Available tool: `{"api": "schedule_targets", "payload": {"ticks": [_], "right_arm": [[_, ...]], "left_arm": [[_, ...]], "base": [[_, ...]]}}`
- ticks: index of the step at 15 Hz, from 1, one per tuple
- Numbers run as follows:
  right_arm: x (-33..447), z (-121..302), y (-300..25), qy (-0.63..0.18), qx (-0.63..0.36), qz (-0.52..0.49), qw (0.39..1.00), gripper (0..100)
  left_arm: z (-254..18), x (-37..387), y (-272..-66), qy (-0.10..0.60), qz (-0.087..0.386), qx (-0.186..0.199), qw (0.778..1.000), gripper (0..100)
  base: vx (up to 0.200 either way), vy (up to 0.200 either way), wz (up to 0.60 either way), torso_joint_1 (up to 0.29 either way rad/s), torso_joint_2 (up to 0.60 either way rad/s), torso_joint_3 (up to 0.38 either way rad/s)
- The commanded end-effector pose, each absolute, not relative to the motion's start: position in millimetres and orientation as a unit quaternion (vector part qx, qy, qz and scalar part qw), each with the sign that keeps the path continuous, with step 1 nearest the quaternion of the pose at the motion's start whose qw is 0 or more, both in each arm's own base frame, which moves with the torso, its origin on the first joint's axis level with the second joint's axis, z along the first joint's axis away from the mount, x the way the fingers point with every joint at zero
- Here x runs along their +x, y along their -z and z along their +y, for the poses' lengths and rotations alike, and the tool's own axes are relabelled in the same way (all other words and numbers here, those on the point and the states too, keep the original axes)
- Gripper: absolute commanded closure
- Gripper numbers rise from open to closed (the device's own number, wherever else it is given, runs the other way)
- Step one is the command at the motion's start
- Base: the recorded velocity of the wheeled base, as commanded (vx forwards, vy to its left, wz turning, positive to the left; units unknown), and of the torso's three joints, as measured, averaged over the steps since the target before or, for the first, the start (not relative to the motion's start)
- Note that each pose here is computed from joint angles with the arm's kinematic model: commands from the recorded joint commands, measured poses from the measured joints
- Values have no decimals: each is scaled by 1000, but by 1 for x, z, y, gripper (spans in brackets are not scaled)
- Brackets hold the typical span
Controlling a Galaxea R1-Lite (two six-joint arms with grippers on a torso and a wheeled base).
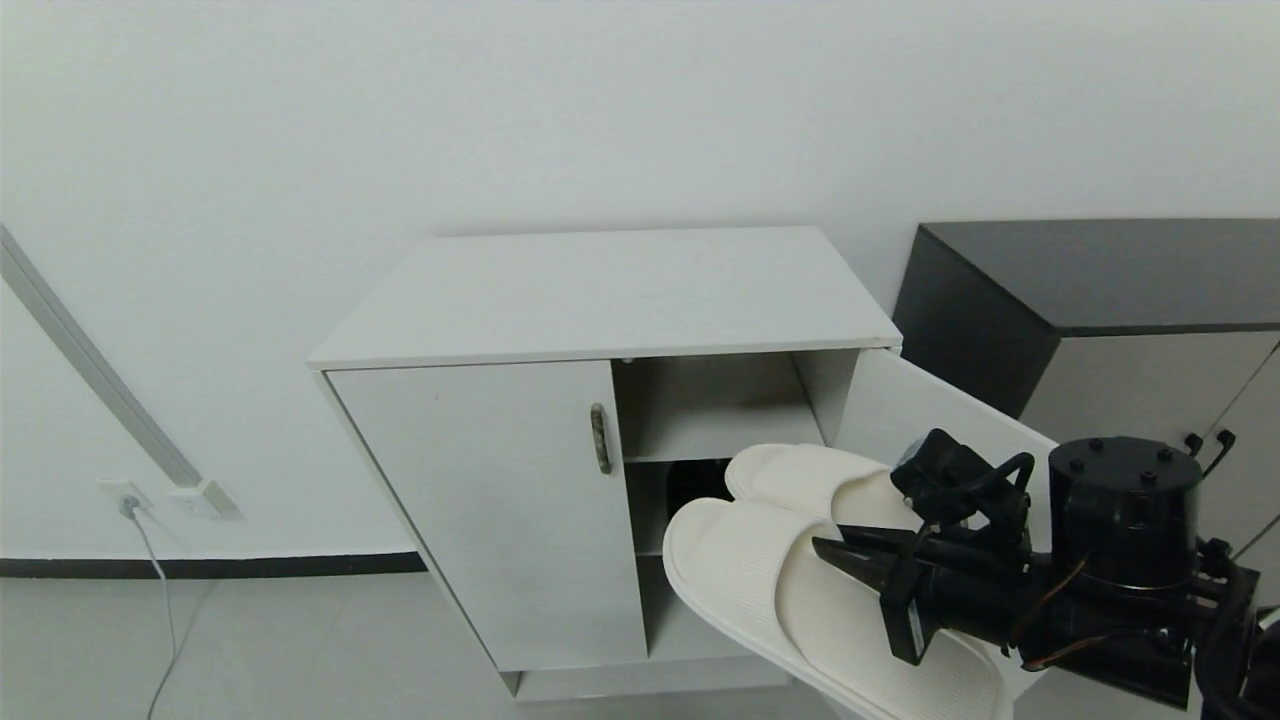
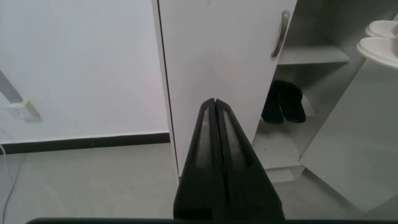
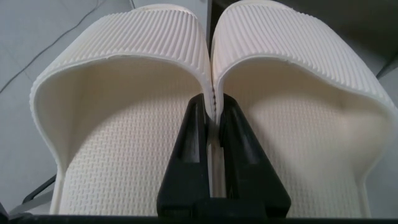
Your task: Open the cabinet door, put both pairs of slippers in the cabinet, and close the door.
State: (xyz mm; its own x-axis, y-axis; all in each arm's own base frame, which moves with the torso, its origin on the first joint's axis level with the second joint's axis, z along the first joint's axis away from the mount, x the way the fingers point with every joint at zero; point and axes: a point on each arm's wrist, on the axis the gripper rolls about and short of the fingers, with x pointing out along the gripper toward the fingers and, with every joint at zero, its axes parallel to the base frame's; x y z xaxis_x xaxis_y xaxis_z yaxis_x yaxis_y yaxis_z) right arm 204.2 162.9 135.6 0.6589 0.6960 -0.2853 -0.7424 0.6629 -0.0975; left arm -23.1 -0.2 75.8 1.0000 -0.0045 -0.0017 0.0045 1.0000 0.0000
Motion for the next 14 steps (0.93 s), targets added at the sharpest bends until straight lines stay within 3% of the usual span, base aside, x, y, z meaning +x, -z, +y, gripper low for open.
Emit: {"api": "schedule_targets", "payload": {"ticks": [1,14], "right_arm": [[204,163,-135,-398,-103,113,905,100],[204,163,-135,-397,-104,113,905,100]], "left_arm": [[0,-23,-76,2,2,0,1000,100],[0,-23,-76,2,2,0,1000,100]], "base": [[0,0,0,-198,530,320],[0,0,0,-156,488,333]]}}
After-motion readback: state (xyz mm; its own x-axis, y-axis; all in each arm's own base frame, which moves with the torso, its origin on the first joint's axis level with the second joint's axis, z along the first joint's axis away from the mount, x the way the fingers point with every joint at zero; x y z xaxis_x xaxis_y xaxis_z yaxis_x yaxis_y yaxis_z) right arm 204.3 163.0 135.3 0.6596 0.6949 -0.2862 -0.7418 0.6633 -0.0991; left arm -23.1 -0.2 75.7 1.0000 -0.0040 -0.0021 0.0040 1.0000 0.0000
